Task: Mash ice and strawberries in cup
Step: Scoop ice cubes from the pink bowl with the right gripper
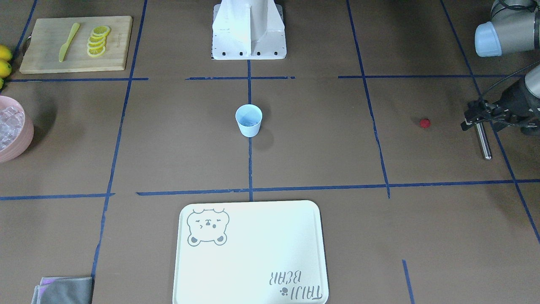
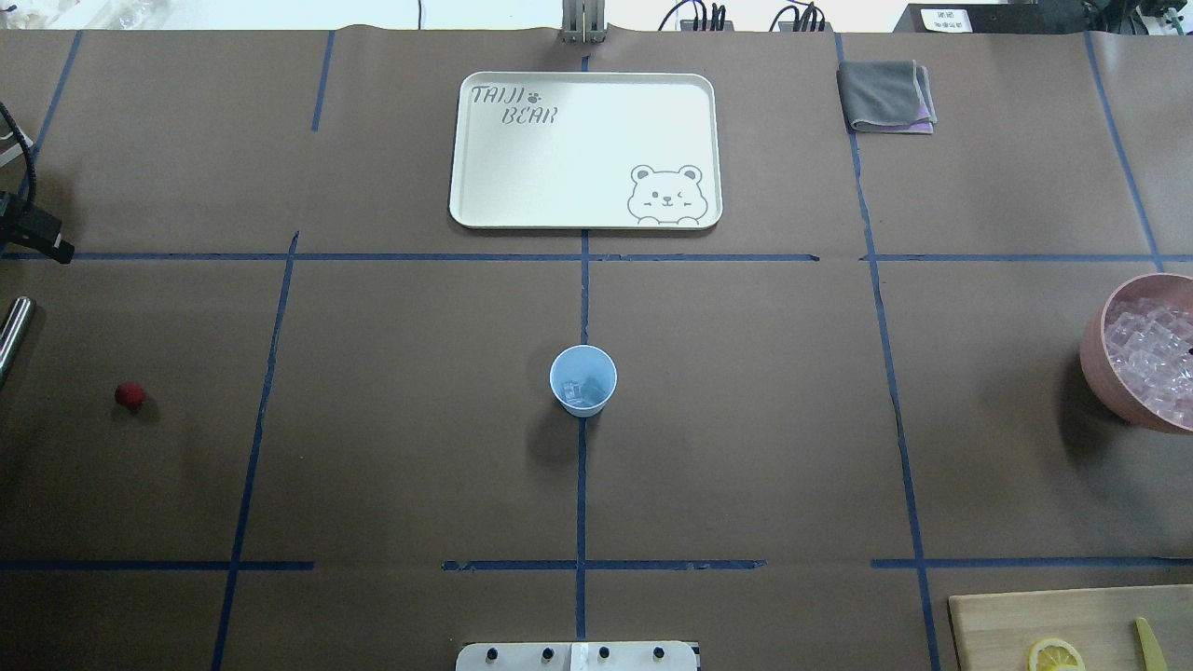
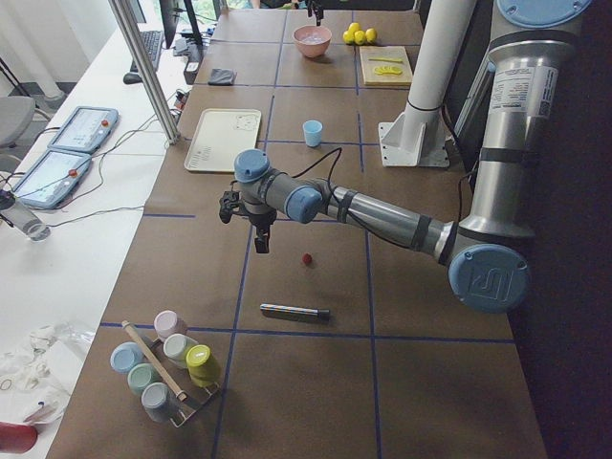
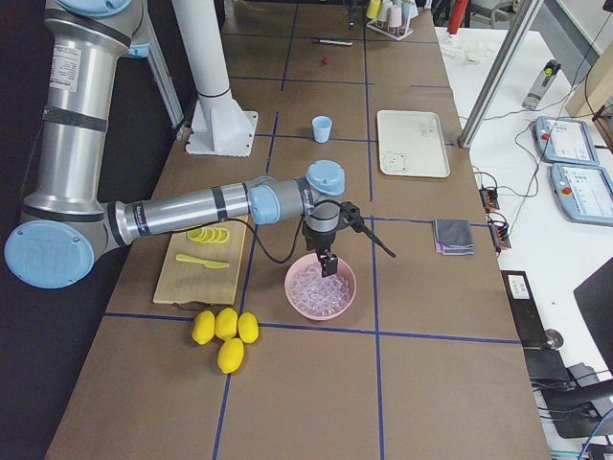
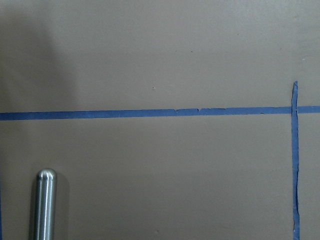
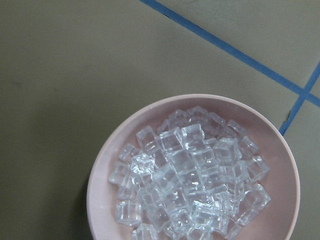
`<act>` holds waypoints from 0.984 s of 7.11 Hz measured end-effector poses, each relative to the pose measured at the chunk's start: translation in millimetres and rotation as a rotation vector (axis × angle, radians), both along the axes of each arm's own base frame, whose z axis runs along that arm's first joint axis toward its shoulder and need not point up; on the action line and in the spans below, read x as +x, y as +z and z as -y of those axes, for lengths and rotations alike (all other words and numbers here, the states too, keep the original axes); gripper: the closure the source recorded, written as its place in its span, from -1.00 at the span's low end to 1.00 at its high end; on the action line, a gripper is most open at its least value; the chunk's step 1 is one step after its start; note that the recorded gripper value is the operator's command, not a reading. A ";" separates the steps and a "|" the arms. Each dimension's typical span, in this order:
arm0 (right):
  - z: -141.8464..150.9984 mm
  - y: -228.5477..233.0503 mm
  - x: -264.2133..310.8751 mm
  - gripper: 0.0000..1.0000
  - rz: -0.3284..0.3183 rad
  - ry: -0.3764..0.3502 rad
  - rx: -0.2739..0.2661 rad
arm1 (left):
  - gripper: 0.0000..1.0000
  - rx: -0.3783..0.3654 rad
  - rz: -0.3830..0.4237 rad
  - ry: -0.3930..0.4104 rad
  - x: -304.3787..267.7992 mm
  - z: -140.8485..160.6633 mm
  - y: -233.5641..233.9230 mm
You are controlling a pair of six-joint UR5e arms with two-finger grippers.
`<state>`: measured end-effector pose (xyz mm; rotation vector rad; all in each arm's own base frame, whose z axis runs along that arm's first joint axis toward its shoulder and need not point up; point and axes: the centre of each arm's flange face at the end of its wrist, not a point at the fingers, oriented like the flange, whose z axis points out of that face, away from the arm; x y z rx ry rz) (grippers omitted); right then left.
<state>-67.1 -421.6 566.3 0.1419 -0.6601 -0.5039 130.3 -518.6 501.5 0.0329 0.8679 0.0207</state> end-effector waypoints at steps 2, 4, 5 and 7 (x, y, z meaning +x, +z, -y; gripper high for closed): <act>1.9 27.8 -0.9 -0.76 -0.015 -0.057 -0.006 | -1.00 0.005 -0.002 0.000 0.2 0.5 -2.9; 4.7 41.9 -2.5 -0.71 -0.021 -0.093 -0.005 | -1.00 0.009 -0.004 -0.001 0.7 1.8 -5.5; 7.1 49.9 -3.5 -0.68 -0.023 -0.117 -0.001 | -1.00 0.011 -0.004 0.000 0.8 2.1 -6.1; 16.0 61.4 -7.4 -0.58 -0.027 -0.136 -0.008 | -1.00 0.015 -0.006 0.000 1.3 3.5 -8.6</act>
